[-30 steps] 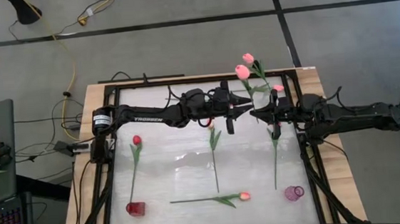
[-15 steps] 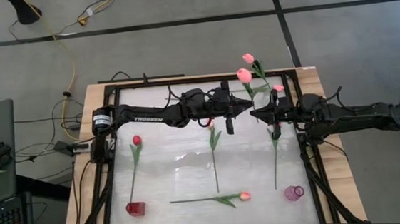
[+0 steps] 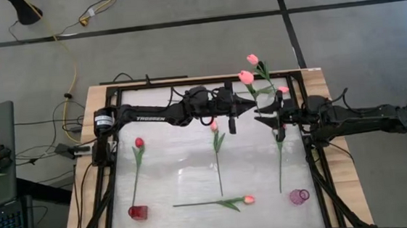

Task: Sort flowers into vase by color
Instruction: Put the pink flower in the transparent vase

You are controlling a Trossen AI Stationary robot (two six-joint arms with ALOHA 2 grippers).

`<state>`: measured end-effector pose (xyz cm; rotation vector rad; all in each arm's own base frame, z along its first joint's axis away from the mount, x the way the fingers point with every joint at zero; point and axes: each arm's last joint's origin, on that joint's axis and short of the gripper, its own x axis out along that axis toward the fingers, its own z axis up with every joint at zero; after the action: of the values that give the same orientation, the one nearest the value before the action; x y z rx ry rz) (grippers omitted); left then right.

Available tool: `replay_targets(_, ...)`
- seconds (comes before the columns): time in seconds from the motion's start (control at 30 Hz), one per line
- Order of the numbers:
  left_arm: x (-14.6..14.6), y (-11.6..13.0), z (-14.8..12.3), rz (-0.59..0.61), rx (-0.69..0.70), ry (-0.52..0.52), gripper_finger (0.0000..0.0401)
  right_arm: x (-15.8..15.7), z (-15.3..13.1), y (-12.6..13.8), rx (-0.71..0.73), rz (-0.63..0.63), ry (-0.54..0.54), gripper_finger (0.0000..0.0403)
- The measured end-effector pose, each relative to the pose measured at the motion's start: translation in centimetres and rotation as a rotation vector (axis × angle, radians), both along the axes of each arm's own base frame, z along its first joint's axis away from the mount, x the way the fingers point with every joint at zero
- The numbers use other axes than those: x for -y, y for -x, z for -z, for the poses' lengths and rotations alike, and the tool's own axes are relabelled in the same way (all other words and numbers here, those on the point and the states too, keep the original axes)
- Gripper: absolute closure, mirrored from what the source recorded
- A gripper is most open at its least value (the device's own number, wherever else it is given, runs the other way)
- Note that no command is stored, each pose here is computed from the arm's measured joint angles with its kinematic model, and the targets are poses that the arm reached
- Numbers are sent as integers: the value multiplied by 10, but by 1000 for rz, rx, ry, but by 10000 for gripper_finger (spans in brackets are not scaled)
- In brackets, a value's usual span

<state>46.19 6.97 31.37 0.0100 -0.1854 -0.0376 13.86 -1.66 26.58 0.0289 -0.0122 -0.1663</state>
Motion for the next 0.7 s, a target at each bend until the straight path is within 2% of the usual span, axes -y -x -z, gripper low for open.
replay_targets(0.13, -10, 2, 0, 28, -6, 41, 401, 2, 1, 1, -23, 74, 40, 174)
replay_targets(0.27, -23, 5, 0, 54, -13, 133, 401, 4, 7, 6, -86, 149, 48, 142)
replay_targets(0.5, -30, 6, 0, 49, -20, 183, 401, 4, 15, 18, -170, 229, -114, 138)
replay_targets(0.6, -29, 5, 0, 52, -32, 192, 401, 4, 4, 27, -190, 252, -165, 137)
replay_targets(0.7, -29, 1, -14, 12, -79, 163, 401, 3, -10, 39, -216, 282, -169, 137)
